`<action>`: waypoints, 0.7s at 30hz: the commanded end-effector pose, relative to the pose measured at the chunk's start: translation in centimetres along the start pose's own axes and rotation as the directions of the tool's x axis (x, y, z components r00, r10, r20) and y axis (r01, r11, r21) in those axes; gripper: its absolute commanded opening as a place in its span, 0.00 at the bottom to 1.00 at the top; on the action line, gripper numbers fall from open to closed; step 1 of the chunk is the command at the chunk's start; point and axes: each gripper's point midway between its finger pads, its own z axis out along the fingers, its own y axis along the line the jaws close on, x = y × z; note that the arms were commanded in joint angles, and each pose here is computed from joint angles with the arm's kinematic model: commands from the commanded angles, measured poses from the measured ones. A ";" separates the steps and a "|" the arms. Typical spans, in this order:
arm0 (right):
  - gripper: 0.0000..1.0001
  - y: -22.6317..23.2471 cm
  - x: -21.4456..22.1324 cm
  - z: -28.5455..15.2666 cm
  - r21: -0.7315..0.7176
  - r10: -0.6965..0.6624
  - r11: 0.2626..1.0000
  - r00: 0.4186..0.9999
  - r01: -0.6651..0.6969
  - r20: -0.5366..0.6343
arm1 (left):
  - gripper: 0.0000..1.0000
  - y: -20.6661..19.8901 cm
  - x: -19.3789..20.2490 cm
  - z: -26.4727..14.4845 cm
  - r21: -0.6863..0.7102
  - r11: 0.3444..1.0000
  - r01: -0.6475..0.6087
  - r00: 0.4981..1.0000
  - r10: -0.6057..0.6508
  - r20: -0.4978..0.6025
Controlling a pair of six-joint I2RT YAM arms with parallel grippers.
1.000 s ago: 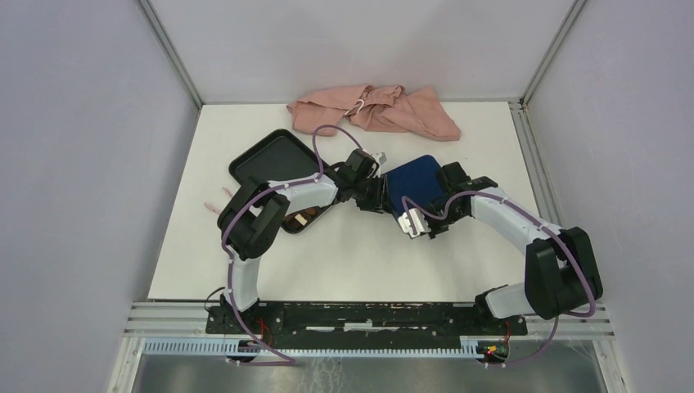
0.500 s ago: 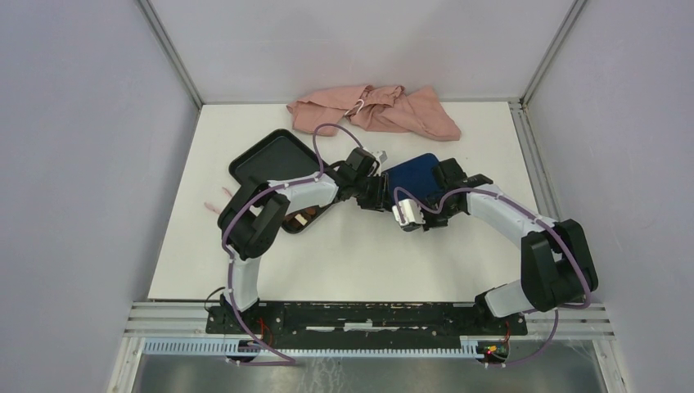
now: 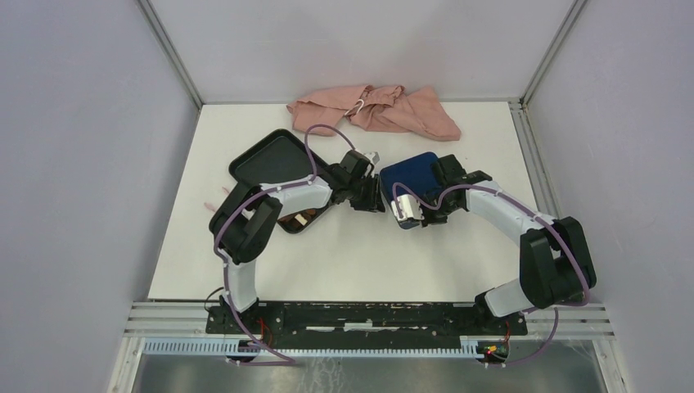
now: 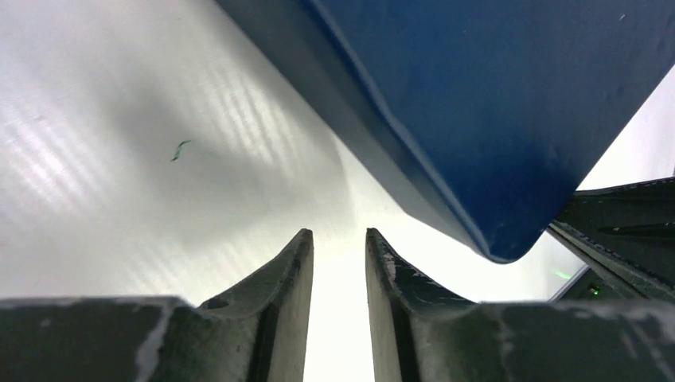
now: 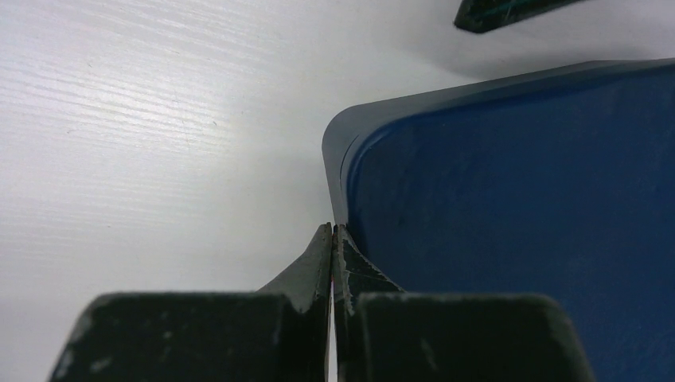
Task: Pack the chocolate
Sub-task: Close the box lid on the packing box.
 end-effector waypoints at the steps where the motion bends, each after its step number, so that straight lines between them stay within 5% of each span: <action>1: 0.01 -1.4 -0.4 -0.6 0.030 -0.002 1.000 1.000 0.002 -0.004 | 0.34 0.0 -2.5 -3.0 -0.037 0.999 -0.034 0.992 0.038 0.116; 21: 0.02 -1.5 -0.5 -0.6 0.024 0.009 1.000 1.000 -0.009 0.002 | 0.25 -1.8 -5.3 1.6 -0.016 0.999 -0.041 0.999 0.042 0.031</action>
